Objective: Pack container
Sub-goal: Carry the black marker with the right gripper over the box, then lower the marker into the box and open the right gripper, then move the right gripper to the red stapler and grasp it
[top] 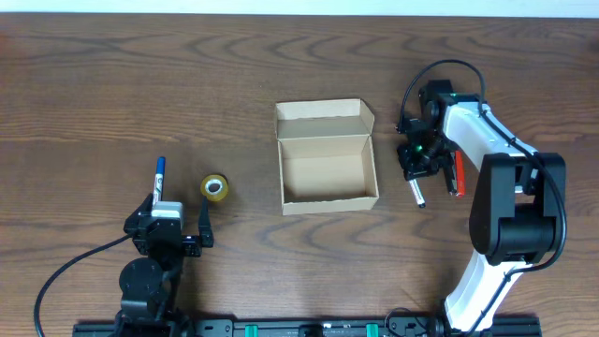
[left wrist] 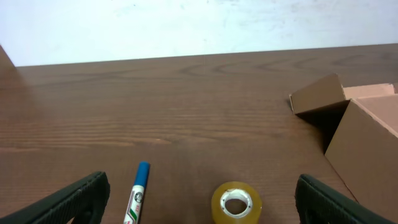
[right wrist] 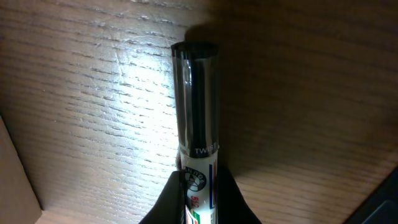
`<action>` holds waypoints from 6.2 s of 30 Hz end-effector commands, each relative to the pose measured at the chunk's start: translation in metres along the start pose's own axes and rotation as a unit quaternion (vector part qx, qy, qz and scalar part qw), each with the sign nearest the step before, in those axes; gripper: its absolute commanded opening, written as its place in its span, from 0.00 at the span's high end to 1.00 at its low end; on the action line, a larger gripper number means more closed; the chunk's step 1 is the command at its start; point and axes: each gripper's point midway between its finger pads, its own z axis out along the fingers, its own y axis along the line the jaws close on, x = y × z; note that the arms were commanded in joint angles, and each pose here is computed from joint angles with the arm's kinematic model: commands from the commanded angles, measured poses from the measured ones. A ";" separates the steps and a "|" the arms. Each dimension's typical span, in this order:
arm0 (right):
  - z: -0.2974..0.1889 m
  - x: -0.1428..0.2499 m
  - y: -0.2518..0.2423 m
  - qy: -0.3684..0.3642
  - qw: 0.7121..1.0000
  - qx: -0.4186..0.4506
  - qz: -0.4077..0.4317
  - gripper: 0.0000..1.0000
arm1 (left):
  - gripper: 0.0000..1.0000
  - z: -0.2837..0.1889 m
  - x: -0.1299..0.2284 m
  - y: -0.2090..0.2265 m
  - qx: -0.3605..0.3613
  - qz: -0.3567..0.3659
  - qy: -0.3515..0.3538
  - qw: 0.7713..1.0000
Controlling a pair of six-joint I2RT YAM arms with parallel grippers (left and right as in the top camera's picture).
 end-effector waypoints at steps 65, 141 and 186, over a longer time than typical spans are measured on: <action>-0.044 -0.017 0.188 -0.095 0.748 -0.045 -0.655 0.99 | 0.05 0.003 0.014 0.001 -0.004 0.002 0.016 1.000; -0.049 0.002 -0.091 -0.102 0.990 0.032 0.096 0.17 | 0.05 0.003 0.014 0.001 -0.003 0.002 0.016 1.000; 0.008 0.025 -0.098 -0.078 0.988 0.062 0.115 0.99 | 0.05 0.003 0.014 0.001 -0.003 0.002 0.016 1.000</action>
